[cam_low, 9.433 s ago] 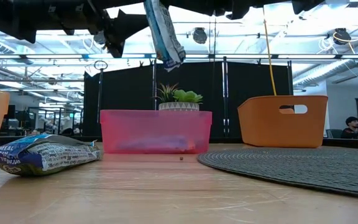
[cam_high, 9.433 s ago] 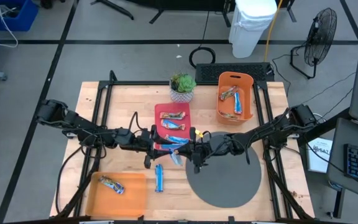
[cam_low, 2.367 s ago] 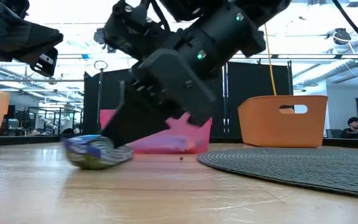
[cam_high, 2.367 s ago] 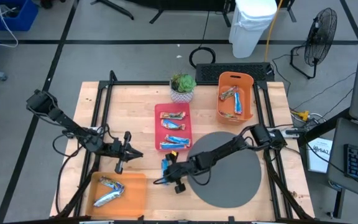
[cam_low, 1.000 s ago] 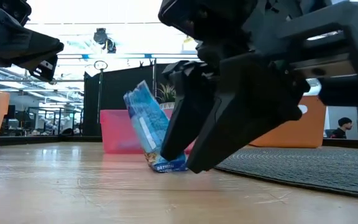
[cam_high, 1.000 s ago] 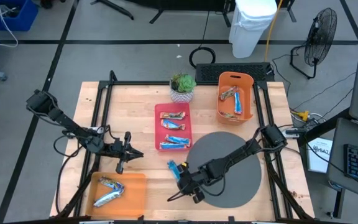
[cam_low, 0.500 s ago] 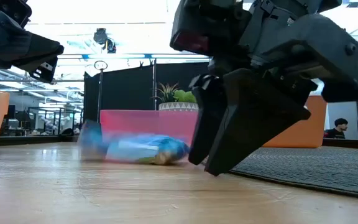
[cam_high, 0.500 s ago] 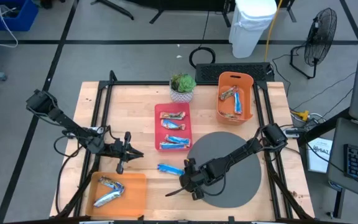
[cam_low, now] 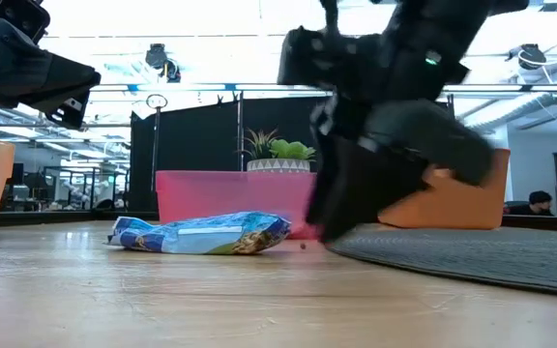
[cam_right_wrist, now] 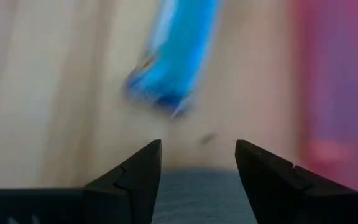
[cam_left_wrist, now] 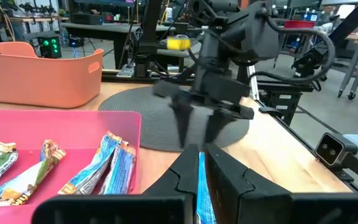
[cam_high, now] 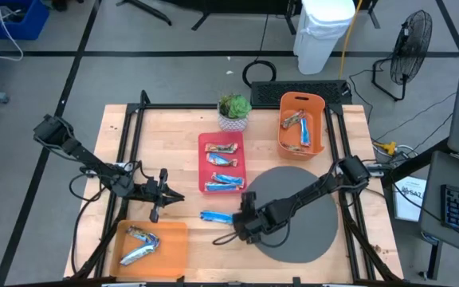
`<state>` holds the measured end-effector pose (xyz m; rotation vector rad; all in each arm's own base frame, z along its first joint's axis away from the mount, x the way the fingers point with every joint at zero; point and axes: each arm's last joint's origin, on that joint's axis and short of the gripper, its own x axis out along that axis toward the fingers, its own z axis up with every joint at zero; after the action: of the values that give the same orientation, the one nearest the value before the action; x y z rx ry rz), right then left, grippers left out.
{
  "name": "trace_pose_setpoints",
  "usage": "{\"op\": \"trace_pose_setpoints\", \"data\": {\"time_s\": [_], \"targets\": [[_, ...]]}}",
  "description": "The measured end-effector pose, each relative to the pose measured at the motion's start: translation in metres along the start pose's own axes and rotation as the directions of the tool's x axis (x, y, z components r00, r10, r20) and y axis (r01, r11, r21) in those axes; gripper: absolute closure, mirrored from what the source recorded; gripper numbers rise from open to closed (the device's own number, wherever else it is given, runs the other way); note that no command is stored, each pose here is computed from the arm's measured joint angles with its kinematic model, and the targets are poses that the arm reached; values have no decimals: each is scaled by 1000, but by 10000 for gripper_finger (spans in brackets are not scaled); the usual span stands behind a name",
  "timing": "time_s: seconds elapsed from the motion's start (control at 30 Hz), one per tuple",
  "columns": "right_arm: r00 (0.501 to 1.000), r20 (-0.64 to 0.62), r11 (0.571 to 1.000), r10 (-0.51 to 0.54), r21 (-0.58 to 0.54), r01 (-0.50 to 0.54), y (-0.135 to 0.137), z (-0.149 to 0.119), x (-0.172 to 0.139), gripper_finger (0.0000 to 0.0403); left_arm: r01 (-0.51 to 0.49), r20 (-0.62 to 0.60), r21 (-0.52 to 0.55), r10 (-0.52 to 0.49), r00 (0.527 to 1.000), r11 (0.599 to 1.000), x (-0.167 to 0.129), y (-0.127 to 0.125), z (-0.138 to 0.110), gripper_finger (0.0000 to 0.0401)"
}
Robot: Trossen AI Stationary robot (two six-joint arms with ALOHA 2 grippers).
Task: Pick and place Granola Bars by type
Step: Put the blue/green granola bar into the bottom orange bin
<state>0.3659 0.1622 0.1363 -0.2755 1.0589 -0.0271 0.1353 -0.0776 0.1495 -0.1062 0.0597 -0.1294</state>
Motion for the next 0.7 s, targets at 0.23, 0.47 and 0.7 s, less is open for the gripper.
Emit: {"op": "trace_pose_setpoints", "data": {"time_s": [0.23, 0.47, 0.7], "targets": [[994, 100, 998, -41, 46, 36, -15, 13, 3, 207, 0, -1, 0, 0, 1000, 1000, 0, 0, 0, 366], [973, 203, 991, 110, 50, -122, -23, 28, 7, 206, -1, -5, 1, 1, 1000, 1000, 0, 0, -1, 366], [958, 264, 990, 112, 53, -131, -24, 34, 6, 206, -1, -7, 1, 1, 1000, 1000, 0, 0, -1, 366]]}}
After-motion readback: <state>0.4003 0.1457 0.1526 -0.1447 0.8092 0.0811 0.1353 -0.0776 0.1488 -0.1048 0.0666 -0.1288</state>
